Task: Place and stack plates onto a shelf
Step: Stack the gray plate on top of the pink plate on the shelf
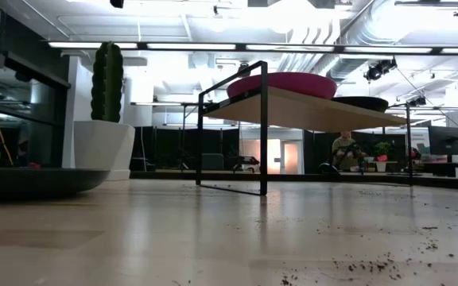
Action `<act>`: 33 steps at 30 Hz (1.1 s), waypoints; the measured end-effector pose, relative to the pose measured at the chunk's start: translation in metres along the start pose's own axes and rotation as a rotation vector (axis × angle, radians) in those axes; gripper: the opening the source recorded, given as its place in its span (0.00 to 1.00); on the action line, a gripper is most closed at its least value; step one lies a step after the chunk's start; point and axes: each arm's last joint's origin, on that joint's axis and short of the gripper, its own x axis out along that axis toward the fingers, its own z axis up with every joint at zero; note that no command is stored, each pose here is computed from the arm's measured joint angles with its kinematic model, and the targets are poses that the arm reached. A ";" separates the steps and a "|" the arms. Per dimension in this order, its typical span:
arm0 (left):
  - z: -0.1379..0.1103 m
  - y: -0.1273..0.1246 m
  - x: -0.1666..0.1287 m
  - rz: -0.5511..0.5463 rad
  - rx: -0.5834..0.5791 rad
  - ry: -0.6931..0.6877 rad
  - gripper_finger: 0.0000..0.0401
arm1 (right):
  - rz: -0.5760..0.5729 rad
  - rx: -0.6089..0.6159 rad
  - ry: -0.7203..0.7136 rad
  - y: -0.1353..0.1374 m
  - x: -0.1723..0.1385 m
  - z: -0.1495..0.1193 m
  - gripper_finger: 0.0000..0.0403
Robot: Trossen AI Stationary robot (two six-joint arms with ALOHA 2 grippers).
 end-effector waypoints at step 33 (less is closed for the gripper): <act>0.000 0.000 0.000 0.000 0.000 0.000 0.41 | -0.751 -0.513 0.486 -0.116 0.103 0.037 0.00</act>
